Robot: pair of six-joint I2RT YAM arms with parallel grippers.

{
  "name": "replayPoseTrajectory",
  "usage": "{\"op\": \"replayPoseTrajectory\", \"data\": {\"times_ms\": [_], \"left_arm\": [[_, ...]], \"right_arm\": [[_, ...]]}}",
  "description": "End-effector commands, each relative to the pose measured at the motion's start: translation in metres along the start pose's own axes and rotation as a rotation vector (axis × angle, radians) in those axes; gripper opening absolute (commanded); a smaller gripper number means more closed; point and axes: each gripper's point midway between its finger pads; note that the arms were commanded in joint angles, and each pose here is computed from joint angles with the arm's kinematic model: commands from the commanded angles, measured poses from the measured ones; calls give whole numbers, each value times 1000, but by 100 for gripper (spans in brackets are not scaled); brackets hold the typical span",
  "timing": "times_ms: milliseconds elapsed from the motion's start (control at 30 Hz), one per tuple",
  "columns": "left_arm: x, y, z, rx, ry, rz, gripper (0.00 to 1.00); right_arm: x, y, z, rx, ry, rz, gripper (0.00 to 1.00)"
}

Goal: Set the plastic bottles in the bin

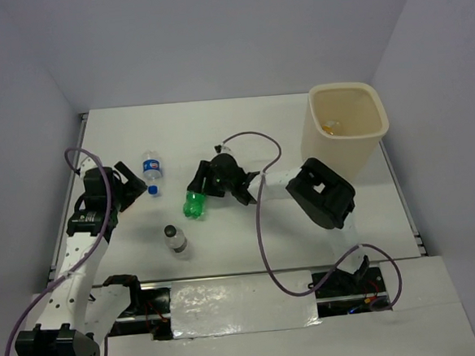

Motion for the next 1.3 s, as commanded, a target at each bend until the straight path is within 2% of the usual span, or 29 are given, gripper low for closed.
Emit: {"op": "replayPoseTrajectory", "data": {"times_ms": [0,67,167,200,233,300,367,400,433,500,667,767,833,933,967,1033,1067,1267], "left_arm": [[-6,-11,-7,51,-5,-19,99],[-4,-15,-8,72,5,-16,99],[-6,-16,-9,78,-6,-17,99],[-7,-16,-9,77,-7,-17,99],[-7,-17,-9,76,-8,-17,99],[-8,-18,-8,80,-11,-17,99],[-8,-21,-7,91,-3,-10,99],[-7,-21,-5,91,2,-6,99],[-8,-22,-5,97,1,-5,99],[-8,-23,-3,97,0,-3,99],[-16,-26,3,82,-20,-3,99],[-19,-28,10,72,-23,3,99],[-21,-26,14,51,-25,5,99],[-20,-27,23,37,-13,18,99],[-21,-28,24,40,-12,26,99],[-22,-33,27,54,-7,34,99],[-22,-34,32,49,-2,40,99],[-24,-35,53,2,25,89,99]], "right_arm": [[-74,22,-39,-109,-153,-57,13],[-106,45,-70,-208,-233,-92,11],[-140,64,-113,-228,-300,-214,11],[-155,74,-127,-220,-342,-295,11],[-162,68,-137,-157,-356,-319,11],[-192,85,-183,-143,-466,-387,11],[-220,79,-218,-59,-574,-410,11],[-237,82,-256,-19,-663,-450,11],[-261,64,-281,106,-758,-434,12],[-285,49,-338,230,-871,-435,12],[-325,-33,-444,588,-1060,-320,16],[-326,-75,-478,717,-1074,-264,19],[-325,-96,-485,780,-1059,-236,20],[-327,-132,-481,821,-981,-170,32],[-322,-136,-469,790,-923,-165,55],[-323,-150,-466,801,-886,-135,80],[-323,-147,-462,778,-872,-143,100],[-322,-107,-452,586,-862,-235,100]]}}
Point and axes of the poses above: each gripper's point midway between its finger pads, its own z axis out along the fingers, its own y axis along the line the jaws close on, x = y × z, and after that the axes turned 6 degrees about -z, right-handed
